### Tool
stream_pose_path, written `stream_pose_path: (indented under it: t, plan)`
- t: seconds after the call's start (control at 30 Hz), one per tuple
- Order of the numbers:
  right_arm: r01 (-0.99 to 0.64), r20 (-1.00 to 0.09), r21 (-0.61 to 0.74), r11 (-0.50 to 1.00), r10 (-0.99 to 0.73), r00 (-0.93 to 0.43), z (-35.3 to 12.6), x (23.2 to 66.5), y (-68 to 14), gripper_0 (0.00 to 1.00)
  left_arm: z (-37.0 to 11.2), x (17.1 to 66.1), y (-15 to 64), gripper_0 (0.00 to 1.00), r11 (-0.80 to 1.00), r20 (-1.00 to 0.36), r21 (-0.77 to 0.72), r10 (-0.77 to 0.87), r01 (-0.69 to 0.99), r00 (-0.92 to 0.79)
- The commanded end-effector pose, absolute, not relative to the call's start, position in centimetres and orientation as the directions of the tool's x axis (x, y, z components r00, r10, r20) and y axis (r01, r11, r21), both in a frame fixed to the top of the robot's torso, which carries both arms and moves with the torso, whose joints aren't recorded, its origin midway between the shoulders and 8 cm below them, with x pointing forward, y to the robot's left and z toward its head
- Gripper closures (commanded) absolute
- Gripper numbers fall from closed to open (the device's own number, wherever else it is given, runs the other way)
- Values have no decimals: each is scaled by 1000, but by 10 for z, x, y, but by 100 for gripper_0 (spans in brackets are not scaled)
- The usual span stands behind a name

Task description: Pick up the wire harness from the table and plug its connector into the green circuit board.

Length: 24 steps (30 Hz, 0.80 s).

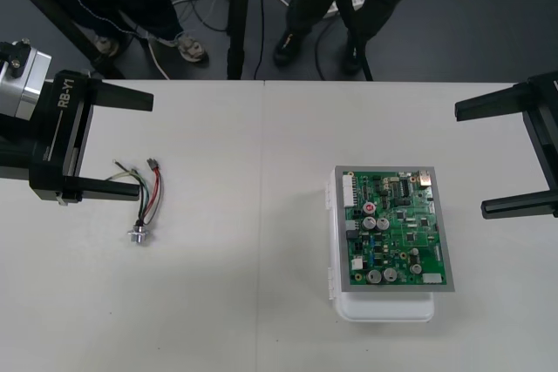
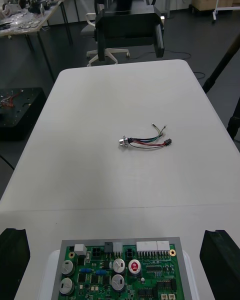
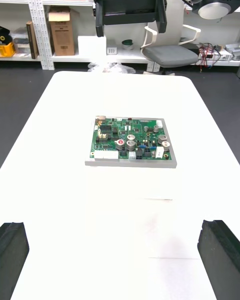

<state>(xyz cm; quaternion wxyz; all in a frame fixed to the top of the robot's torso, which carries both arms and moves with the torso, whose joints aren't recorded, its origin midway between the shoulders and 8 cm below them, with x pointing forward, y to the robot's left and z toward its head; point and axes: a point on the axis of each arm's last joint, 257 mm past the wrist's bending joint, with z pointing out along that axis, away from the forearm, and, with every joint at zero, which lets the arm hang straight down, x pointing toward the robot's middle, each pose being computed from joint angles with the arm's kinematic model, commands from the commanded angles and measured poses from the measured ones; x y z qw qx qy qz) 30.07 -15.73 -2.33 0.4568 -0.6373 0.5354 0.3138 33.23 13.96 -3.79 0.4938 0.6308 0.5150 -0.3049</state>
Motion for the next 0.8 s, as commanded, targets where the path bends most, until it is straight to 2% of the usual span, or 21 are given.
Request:
stream_pose_path:
  t: [0.03,0.1,0.13,0.53,0.8]
  plan:
    - [-967,-871,-254,-1,-434,229,-19,299,-164,0,-36,333,138,0,12,-872,364,357,931,336]
    - [-967,-871,-254,-1,-434,229,-19,299,-164,0,-36,333,138,0,12,-872,364,357,931,336]
    - [-967,-871,-254,-1,-434,229,-19,299,-164,0,-57,328,136,0,27,-900,305,335,952,278]
    - [-967,-871,-254,-1,-434,229,-19,299,-164,0,-54,335,136,0,42,-894,326,339,944,293]
    - [-967,-871,-254,-1,-434,229,-19,299,-164,0,-65,334,141,0,84,-897,185,421,979,133]
